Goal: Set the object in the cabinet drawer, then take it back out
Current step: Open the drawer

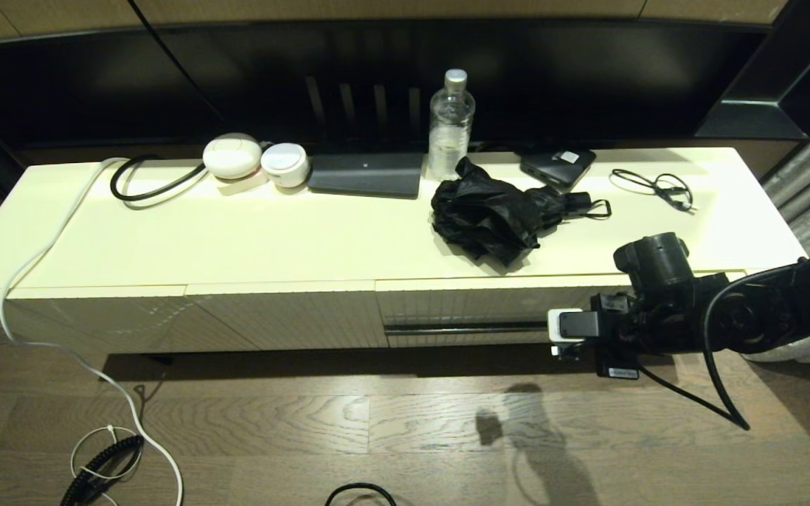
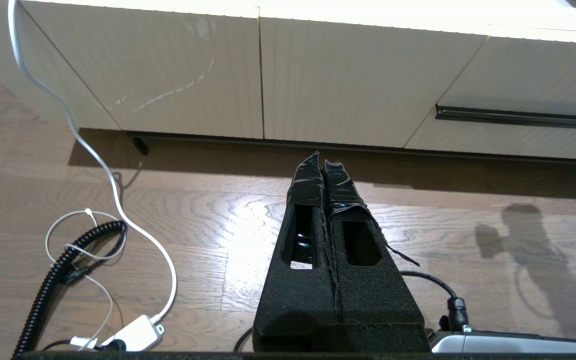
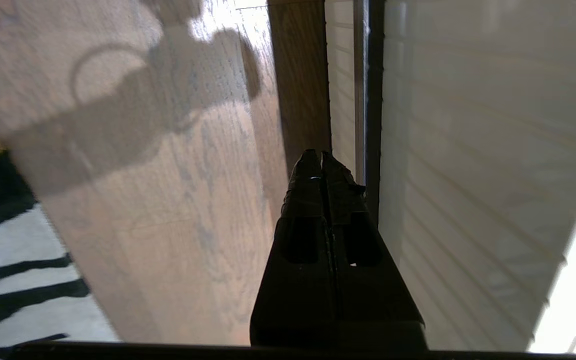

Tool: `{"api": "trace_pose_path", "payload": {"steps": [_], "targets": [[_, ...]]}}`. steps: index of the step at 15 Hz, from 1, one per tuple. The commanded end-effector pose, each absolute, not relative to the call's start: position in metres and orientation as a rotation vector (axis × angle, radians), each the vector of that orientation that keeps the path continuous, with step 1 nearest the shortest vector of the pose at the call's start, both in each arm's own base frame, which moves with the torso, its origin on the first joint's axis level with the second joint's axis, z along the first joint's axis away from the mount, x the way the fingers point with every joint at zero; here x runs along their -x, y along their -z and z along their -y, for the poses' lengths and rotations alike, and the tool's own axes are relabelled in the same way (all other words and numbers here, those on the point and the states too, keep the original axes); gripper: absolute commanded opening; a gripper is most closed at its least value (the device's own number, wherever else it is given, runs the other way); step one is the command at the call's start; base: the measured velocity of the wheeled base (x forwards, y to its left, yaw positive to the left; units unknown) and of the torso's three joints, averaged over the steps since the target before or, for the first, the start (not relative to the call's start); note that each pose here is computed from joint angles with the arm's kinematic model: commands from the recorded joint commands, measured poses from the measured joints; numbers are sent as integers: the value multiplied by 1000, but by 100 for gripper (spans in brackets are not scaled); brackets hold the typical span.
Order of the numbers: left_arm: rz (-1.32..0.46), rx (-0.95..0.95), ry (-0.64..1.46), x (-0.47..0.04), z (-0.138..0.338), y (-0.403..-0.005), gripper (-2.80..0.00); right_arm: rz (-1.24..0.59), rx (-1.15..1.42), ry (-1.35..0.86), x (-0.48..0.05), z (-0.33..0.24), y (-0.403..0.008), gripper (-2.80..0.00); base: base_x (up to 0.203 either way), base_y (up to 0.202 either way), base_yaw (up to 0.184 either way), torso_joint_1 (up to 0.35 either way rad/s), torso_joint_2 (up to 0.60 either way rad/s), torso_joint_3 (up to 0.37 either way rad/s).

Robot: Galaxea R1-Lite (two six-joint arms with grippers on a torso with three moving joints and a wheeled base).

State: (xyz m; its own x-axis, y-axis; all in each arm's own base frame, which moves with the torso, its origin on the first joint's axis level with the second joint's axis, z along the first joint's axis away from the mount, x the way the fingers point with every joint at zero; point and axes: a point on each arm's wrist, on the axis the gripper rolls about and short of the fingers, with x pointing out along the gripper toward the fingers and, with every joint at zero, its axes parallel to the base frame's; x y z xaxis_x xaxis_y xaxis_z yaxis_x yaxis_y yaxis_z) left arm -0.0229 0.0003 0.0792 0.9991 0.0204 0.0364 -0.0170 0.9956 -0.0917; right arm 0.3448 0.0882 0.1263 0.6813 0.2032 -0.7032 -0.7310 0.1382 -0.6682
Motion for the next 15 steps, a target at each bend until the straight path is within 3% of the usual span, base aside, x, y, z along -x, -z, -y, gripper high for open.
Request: {"api": "trace_pose_path", "payload": {"steps": [1,3,4,5,15], "targets": [[39,92,-20,23,0,-79,-280,-540,1273,-746,-357,-91,-102,-280,0,0,0,0,0,0],[39,92,-20,23,0,-79,-280,-518,1272,-735,-364,-93,-93,-280,0,0,0,0,0,0],[39,92,-20,23,0,-79,-280,-515,1272,-737,-365,-94,-89,-154,0,0,0,0,0,0],[39,92,-20,23,0,-79,-280,-508,1271,-734,-367,-94,-87,0,0,0,0,0,0,0],[39,92,-20,23,0,-79,-280,-532,1271,-760,-373,-97,-71,0,0,0,0,0,0,0]]}}
